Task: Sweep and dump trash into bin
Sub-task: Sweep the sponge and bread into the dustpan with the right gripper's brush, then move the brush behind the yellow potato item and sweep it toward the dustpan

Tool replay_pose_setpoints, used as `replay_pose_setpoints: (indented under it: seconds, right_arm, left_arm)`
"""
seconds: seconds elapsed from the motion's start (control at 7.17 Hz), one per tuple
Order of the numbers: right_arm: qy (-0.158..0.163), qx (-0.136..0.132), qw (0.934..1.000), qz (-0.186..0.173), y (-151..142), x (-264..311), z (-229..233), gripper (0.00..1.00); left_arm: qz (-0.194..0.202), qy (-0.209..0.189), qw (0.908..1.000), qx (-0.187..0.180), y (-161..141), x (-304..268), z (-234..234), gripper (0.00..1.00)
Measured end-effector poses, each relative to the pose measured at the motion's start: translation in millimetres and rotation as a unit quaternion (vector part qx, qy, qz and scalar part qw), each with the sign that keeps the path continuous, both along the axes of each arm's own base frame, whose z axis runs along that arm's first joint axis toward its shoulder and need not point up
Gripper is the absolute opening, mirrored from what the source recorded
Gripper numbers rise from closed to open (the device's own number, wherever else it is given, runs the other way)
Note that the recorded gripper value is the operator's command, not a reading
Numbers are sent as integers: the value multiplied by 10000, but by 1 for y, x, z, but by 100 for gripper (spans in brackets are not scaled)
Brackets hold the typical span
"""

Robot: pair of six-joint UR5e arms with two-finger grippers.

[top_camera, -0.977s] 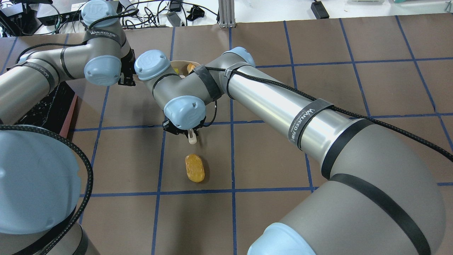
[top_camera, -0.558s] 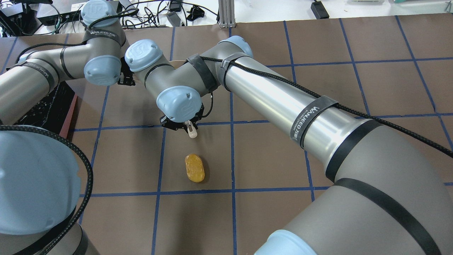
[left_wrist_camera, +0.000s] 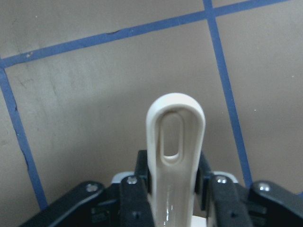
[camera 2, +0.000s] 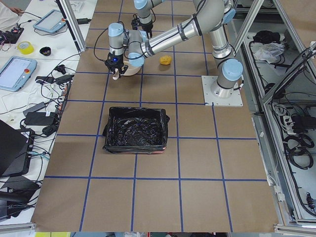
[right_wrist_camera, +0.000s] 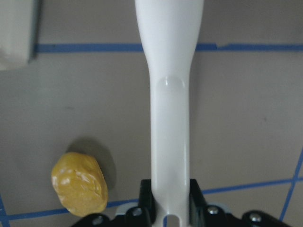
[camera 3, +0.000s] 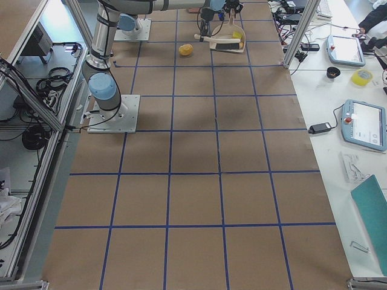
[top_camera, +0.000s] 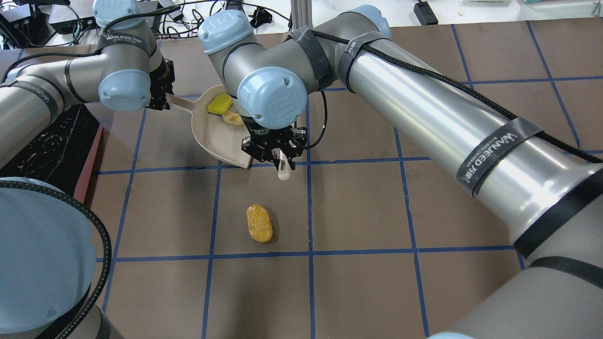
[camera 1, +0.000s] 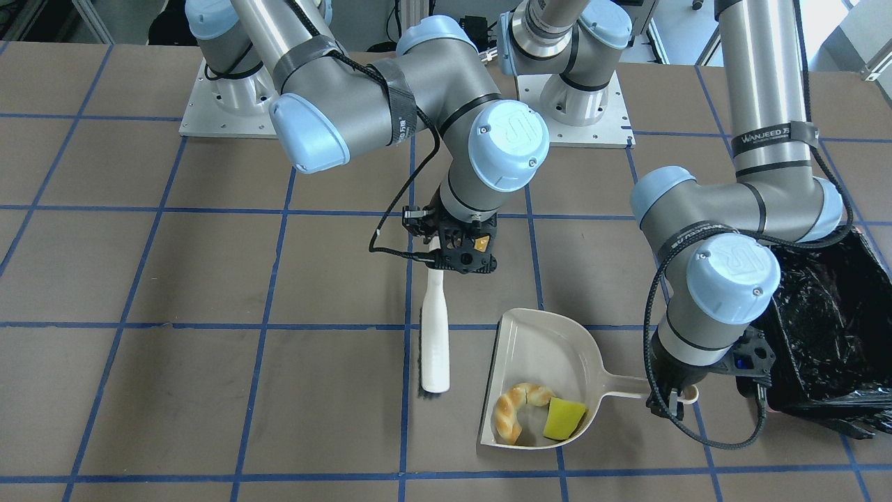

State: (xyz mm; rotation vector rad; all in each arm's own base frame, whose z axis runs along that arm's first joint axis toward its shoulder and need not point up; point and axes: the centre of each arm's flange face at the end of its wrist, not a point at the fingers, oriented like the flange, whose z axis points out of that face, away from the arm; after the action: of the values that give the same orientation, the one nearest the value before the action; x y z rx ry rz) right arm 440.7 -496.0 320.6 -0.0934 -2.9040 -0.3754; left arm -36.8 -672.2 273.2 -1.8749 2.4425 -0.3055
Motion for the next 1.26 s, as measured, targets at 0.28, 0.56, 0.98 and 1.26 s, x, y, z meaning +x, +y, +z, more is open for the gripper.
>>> replay_pose_setpoints:
  seconds: [0.28, 0.56, 0.98, 1.26]
  right_arm:
    - [221, 359, 9915, -1235, 54, -19, -3, 0]
    - [-18, 332, 9660, -2566, 117, -25, -2, 0]
    - [-80, 131, 9383, -3454, 191, 13, -42, 0]
    - [-144, 255, 9262, -3760, 210, 44, -74, 0]
  left_arm:
    - [-105, 36, 9992, 375, 24, 16, -3, 0]
    - [-115, 56, 9975, 699, 64, 15, -11, 0]
    - [-124, 55, 9966, 818, 112, 10, -10, 0]
    - [-17, 62, 9973, 732, 138, 20, -16, 0]
